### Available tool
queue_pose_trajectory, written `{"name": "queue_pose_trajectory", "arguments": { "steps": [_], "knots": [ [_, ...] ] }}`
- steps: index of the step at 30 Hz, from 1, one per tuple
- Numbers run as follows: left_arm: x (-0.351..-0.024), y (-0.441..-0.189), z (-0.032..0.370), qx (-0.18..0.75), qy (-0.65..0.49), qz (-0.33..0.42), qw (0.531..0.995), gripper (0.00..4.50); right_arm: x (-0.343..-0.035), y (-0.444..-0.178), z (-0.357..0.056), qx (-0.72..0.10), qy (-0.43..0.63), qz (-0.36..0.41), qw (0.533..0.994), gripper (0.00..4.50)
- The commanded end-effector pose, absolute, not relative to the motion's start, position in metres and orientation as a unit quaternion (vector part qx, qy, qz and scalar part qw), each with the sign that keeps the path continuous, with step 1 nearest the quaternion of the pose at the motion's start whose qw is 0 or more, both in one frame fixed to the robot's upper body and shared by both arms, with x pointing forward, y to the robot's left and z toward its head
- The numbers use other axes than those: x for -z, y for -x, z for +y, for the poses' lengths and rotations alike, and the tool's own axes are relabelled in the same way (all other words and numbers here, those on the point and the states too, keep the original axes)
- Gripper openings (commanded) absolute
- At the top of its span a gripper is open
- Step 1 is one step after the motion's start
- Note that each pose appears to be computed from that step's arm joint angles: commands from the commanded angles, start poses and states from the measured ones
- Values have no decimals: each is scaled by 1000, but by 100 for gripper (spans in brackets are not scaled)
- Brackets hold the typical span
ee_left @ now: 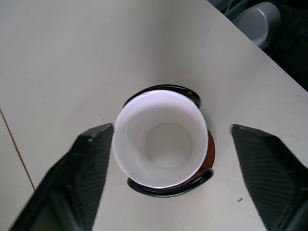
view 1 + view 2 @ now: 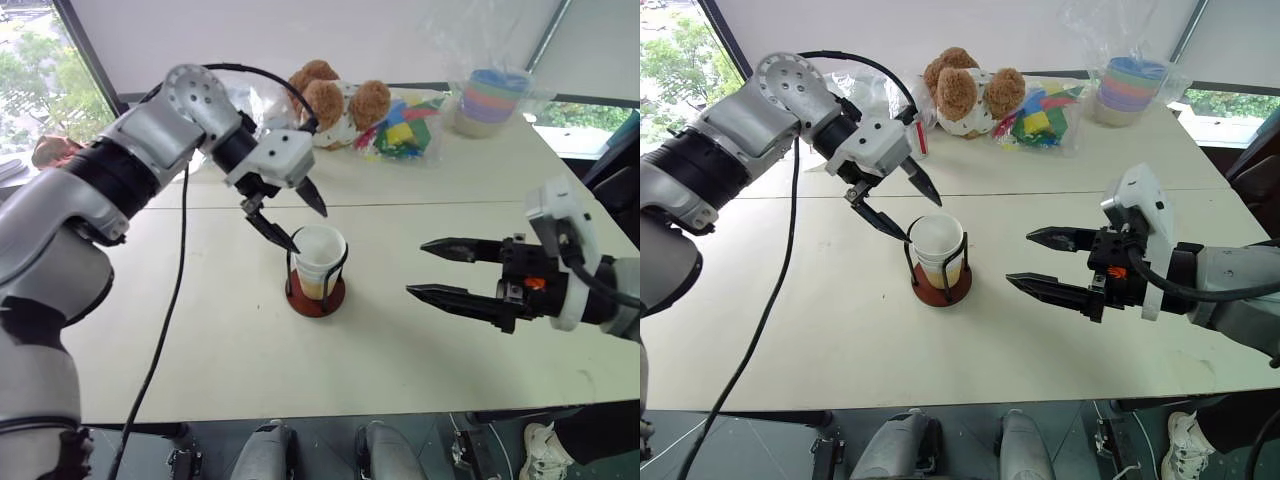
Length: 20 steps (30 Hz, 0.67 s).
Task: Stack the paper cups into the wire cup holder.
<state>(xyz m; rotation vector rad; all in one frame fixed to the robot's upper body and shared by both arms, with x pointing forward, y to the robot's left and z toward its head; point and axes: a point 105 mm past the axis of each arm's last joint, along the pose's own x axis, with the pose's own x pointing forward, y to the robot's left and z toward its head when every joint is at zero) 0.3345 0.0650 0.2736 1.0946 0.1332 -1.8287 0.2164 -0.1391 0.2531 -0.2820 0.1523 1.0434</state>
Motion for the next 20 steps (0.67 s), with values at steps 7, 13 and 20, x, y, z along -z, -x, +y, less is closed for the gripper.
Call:
{"name": "queue_pose_trajectory", "arguments": {
  "steps": [7,13,20],
  "knots": [
    [-309,-366,117,672,-295,20,679,383,-234,-242,-174,-412,106,76,902,331],
    [-228,-362,171,578,-163,77,796,383,-205,-260,-191,-367,91,91,921,331],
    [-171,-344,204,371,-72,51,925,383,-175,-288,-213,-293,86,83,948,331]
  ]
}}
